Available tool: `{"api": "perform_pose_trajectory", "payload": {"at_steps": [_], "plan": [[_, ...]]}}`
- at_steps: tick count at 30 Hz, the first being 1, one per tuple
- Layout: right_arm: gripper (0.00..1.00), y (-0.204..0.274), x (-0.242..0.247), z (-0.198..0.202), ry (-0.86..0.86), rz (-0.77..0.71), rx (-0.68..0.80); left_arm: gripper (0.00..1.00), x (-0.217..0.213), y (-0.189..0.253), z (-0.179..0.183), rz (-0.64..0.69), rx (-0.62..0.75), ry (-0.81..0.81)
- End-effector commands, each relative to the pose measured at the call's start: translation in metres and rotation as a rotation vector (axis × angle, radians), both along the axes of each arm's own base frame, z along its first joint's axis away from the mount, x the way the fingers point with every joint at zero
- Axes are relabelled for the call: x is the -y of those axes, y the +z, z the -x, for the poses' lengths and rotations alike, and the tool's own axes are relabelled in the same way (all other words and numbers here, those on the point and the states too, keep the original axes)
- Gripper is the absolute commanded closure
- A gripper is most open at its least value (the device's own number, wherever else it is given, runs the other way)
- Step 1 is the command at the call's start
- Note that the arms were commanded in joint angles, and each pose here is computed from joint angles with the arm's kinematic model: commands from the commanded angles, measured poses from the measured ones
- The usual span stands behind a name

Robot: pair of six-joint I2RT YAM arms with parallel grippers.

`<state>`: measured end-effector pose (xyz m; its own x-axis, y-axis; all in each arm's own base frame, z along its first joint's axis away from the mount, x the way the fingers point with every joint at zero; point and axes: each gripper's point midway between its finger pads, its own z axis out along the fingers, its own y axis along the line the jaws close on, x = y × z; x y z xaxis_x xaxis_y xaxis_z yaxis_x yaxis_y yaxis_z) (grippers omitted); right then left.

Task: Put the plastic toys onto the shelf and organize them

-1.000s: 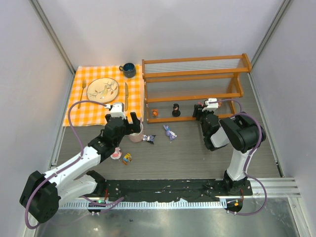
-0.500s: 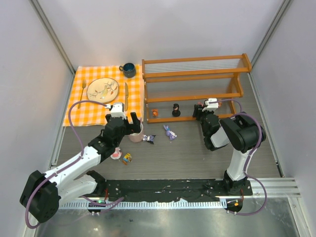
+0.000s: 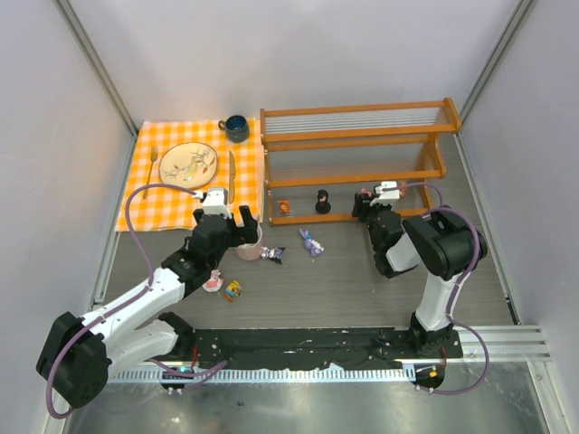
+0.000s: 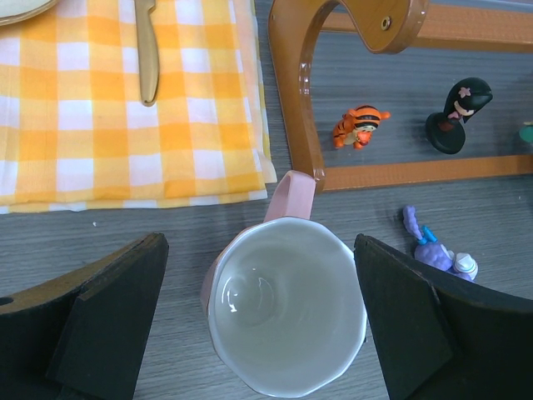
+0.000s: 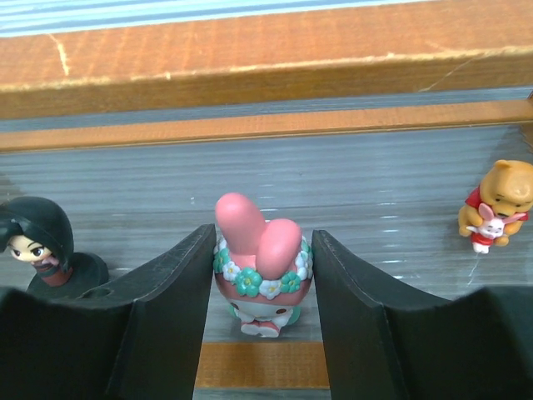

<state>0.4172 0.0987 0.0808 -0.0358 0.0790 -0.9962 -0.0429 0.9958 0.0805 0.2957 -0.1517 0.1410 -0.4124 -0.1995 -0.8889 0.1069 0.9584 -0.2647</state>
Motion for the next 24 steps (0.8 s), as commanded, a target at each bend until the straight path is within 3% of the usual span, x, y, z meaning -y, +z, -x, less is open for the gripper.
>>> {"api": "perform_pose_trajectory", "payload": {"at_steps": [1,9,16,24], "plan": [[0.46,0.0539,0.0009,0.002,0.005,-0.077,0.214,0.0,0.0036,0.0103,-0.0043,0.024,0.045,-0.004],[0.44,0.0545,0.0012,0.0061,0.011,-0.079,0.213,0.0,0.0037,0.0092,-0.0039,0.025,0.043,-0.005],[0.31,0.0543,0.0016,0.0071,0.013,-0.078,0.211,0.0,0.0033,0.0102,-0.0039,0.025,0.047,-0.004],[0.24,0.0547,-0.0004,0.0085,0.025,-0.076,0.212,0.0,0.0025,0.0113,-0.0038,0.024,0.05,-0.002]]}}
